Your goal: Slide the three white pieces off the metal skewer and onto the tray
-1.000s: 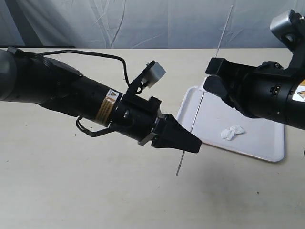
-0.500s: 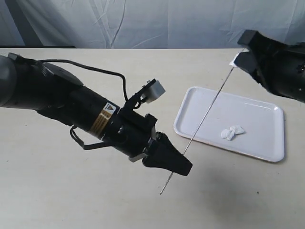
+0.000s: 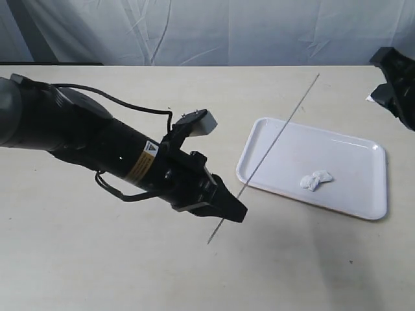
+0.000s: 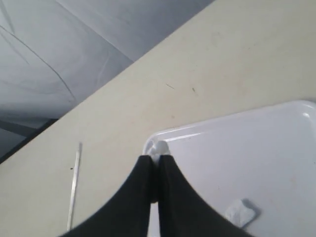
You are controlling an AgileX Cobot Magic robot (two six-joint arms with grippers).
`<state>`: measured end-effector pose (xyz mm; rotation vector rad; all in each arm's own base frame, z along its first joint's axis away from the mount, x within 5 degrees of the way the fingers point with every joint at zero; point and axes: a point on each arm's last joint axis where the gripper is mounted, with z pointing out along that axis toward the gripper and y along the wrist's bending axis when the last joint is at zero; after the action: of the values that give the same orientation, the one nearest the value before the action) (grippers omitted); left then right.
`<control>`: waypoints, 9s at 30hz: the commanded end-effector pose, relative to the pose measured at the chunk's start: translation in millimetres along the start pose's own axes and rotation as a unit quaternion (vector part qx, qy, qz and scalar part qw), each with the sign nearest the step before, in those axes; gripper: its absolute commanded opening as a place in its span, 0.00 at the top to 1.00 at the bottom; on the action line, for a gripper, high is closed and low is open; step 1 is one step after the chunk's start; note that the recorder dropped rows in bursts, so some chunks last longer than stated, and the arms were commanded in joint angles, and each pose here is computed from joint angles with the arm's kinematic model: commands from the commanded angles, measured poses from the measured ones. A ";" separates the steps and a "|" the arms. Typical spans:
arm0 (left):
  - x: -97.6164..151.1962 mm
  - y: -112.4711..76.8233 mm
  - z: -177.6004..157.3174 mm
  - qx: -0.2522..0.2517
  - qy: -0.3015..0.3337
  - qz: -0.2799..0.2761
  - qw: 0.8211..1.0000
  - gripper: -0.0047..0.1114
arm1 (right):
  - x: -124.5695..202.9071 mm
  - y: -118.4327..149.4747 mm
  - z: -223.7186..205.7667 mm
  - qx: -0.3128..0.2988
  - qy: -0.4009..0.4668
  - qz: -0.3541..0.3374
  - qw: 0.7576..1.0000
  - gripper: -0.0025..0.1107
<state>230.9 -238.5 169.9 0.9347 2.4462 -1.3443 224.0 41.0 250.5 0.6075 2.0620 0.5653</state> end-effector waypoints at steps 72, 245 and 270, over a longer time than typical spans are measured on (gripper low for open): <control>-77.7 82.8 80.8 -0.007 -0.022 -0.051 0.998 0.86 | 0.0 -3.0 45.2 0.045 0.049 -0.054 0.996 0.83; 231.8 -29.0 -188.0 -0.571 -0.470 0.040 0.672 0.86 | 98.8 -104.7 -117.9 0.010 -0.174 -0.280 0.944 0.98; 231.8 -29.0 -188.0 -0.571 -0.470 0.040 0.672 0.86 | 98.7 -104.5 -118.0 0.009 -0.175 -0.279 0.944 0.98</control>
<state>55.4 3.9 191.2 -0.0608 1.7313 0.0517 54.4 1.5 186.5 0.0986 1.7936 0.1059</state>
